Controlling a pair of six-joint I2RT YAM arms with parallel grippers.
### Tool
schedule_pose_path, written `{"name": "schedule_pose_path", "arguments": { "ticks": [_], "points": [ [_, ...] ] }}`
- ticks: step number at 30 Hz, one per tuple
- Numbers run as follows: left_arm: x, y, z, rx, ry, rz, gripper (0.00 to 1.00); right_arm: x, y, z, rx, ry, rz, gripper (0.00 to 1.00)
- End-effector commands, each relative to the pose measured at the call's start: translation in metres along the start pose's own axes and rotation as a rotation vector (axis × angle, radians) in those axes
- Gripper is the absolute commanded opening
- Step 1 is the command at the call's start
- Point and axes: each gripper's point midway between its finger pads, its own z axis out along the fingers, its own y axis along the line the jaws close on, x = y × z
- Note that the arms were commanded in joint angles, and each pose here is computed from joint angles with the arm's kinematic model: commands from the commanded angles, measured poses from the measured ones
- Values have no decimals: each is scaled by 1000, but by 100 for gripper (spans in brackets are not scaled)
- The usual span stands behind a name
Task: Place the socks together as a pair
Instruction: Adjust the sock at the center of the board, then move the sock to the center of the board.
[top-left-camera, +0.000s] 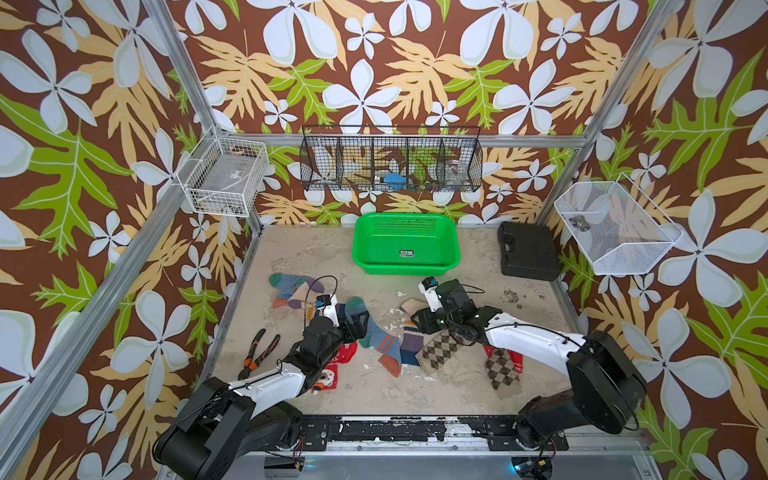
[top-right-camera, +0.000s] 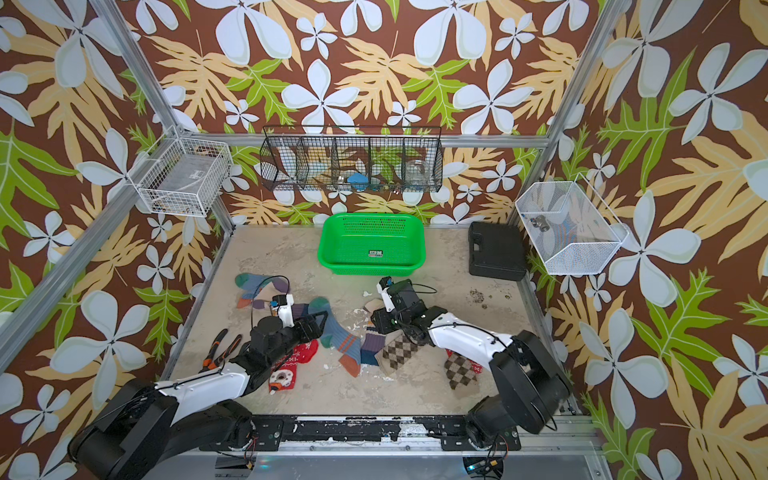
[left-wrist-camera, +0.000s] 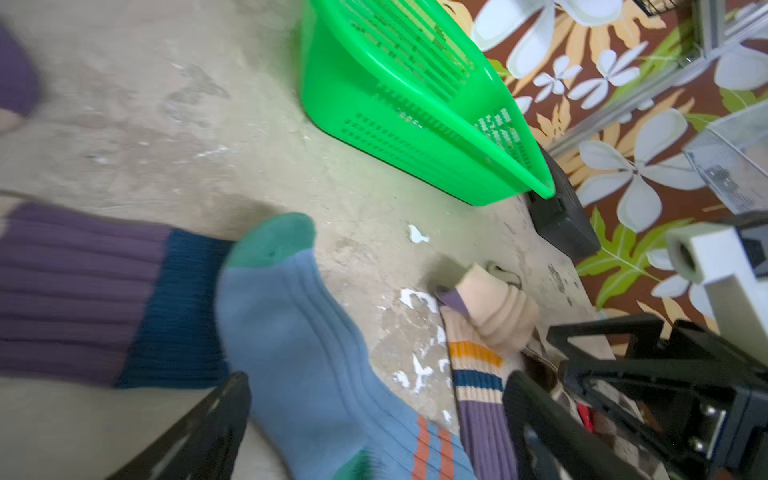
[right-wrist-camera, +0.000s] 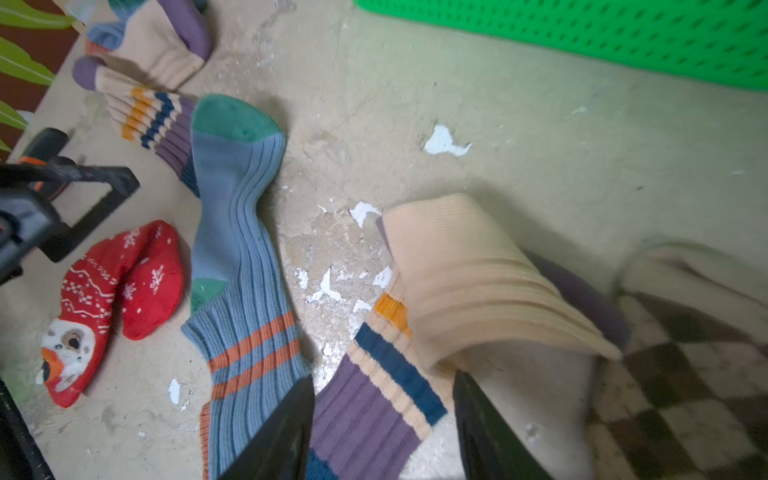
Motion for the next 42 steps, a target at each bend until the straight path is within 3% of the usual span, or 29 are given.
{"name": "schedule_pose_path", "arguments": {
  "ticks": [1,8,13,18,25,31,34,37,42],
  "points": [
    [8,-15,8,15,41,53,97,1,-27,-17,58,-61,75,58],
    [30,-16,30,43,103,25,97,33,-81,-29,47,-102,289,61],
    [44,-1,41,3,127,18,97,42,-90,-14,-32,-74,376,61],
    [35,30,40,-79,88,-3,97,46,-102,-2,-63,-73,451,56],
    [12,68,22,-181,-11,-43,97,50,-153,-8,29,-107,552,54],
    [3,60,22,-160,-26,-30,97,28,-195,-40,173,-217,573,54],
    [-7,48,14,-124,-48,-15,98,0,-186,-61,210,-277,491,53],
    [-21,34,1,-91,-84,-4,98,-26,-145,-73,238,-261,323,54],
    [-48,11,-25,-46,-168,13,98,-21,-55,-62,37,-169,186,54]
  ]
}}
